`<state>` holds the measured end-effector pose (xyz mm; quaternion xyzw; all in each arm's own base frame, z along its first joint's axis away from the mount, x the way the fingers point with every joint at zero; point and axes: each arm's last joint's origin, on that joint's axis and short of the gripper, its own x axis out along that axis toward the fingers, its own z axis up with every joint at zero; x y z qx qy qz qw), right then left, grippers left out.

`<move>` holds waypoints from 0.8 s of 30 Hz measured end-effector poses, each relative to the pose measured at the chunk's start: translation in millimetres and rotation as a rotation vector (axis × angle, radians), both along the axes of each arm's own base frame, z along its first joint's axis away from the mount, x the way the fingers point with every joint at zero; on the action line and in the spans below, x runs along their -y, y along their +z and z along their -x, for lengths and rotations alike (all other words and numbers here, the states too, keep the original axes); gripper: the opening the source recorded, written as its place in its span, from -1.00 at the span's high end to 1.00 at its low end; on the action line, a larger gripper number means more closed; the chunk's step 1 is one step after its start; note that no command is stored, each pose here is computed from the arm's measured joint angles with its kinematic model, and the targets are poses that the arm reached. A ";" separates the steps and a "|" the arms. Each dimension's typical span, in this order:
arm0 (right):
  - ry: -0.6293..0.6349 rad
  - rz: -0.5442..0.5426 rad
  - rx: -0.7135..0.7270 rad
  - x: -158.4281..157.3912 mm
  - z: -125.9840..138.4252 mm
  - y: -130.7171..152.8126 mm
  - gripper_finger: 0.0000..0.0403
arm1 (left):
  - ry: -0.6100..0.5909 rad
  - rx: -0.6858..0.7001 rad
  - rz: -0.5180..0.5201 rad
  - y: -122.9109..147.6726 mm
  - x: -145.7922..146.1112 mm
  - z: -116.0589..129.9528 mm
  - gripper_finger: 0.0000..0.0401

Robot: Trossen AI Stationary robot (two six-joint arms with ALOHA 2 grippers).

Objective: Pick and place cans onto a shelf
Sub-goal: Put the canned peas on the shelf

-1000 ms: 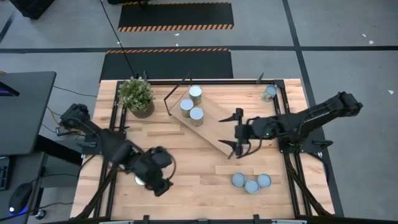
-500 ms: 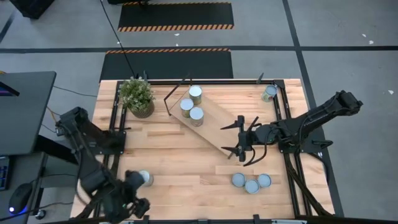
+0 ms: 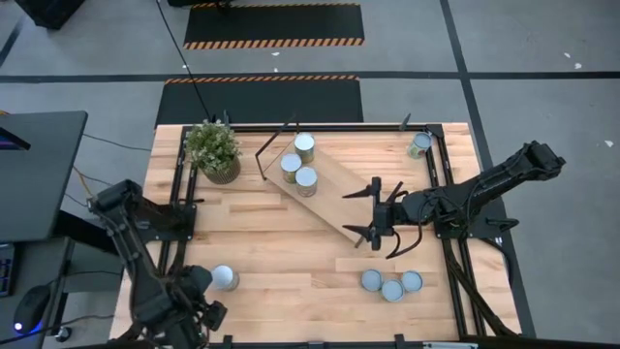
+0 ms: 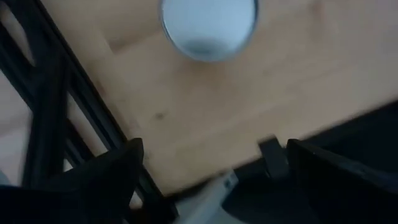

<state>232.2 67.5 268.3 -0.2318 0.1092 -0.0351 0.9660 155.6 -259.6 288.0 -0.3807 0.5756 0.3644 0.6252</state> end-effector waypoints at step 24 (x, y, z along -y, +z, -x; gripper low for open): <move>0.079 -0.033 0.008 8.9 -4.2 1.2 -0.85 | -0.099 -0.097 -0.209 -65.1 -4.1 -15.2 -0.99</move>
